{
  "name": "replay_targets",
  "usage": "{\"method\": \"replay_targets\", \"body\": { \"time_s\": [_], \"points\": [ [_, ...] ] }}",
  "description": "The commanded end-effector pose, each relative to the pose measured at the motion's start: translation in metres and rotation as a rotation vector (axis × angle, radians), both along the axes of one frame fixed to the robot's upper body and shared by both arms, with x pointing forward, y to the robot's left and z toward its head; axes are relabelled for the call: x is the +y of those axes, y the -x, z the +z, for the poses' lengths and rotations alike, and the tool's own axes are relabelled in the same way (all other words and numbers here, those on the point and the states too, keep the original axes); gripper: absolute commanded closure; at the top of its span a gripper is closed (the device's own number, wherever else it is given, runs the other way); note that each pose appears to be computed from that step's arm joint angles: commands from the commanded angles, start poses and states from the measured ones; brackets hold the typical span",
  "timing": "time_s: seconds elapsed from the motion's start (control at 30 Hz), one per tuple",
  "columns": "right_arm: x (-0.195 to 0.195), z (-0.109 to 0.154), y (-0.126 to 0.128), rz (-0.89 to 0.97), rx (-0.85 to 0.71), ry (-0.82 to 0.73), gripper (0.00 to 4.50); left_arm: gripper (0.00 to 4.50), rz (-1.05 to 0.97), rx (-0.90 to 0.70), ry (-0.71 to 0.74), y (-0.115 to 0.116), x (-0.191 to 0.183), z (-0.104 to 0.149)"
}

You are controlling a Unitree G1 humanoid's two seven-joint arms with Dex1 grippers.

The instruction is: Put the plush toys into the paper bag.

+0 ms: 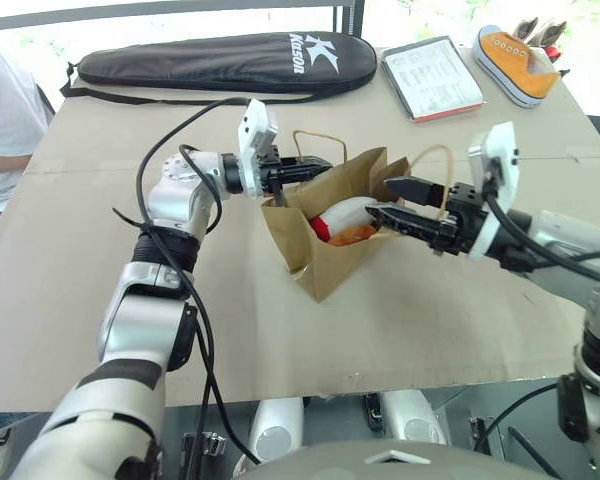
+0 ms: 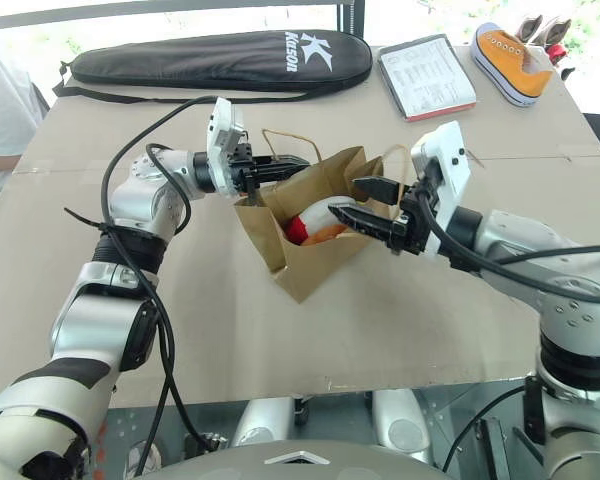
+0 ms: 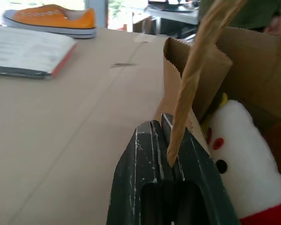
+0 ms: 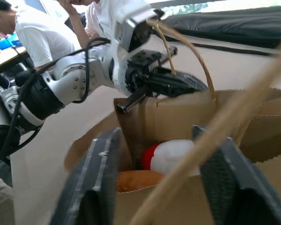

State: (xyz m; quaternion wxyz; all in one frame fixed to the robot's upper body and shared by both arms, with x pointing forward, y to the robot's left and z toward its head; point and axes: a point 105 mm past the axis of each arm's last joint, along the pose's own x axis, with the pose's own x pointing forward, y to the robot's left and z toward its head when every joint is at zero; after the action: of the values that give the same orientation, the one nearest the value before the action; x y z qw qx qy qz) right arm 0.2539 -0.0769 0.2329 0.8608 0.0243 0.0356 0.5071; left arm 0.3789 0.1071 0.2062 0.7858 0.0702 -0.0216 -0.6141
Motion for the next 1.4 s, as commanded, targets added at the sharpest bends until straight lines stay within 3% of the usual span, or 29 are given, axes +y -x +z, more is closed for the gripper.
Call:
{"method": "replay_targets", "body": {
  "time_s": [0.03,0.07,0.1,0.33,0.47,0.53,0.6,0.67,0.73,0.83,1.0,1.4],
  "points": [
    [-0.008,0.009,0.023,0.044,-0.064,0.048,1.37,3.04,0.0,-0.051,0.041,0.001,0.012,0.027],
    [-0.013,0.008,0.027,0.041,-0.061,0.065,1.37,2.81,0.001,-0.054,0.04,0.002,0.016,0.029],
    [-0.016,0.008,0.029,0.039,-0.059,0.075,1.37,2.21,0.002,-0.056,0.04,0.003,0.019,0.031],
    [-0.045,0.037,0.059,0.042,-0.023,0.013,1.37,0.07,-0.031,0.069,0.163,0.049,0.061,0.057],
    [-0.054,0.04,0.07,0.05,0.039,-0.035,1.37,0.07,-0.011,0.142,0.172,0.07,0.075,0.046],
    [-0.059,0.035,0.071,0.043,0.064,-0.021,1.79,0.0,0.011,0.172,0.158,0.078,0.08,0.036],
    [-0.063,0.016,0.07,0.025,0.112,0.061,2.46,0.0,0.016,0.196,0.136,0.088,0.081,0.025],
    [-0.065,-0.028,0.072,0.019,0.22,0.215,3.46,0.0,0.026,0.218,0.114,0.098,0.078,0.011],
    [-0.06,-0.057,0.065,0.021,0.224,0.276,4.39,0.0,0.067,0.226,0.082,0.101,0.073,-0.007],
    [-0.044,-0.081,0.038,0.016,0.088,0.345,4.46,0.0,0.076,0.233,0.041,0.104,0.062,-0.026],
    [0.003,-0.093,-0.006,0.032,-0.057,0.243,4.46,0.0,0.08,0.211,0.032,0.105,0.043,-0.036],
    [0.045,-0.077,-0.022,0.109,-0.096,0.078,4.46,0.0,0.202,-0.016,0.002,0.095,0.01,-0.025]
  ]
}}
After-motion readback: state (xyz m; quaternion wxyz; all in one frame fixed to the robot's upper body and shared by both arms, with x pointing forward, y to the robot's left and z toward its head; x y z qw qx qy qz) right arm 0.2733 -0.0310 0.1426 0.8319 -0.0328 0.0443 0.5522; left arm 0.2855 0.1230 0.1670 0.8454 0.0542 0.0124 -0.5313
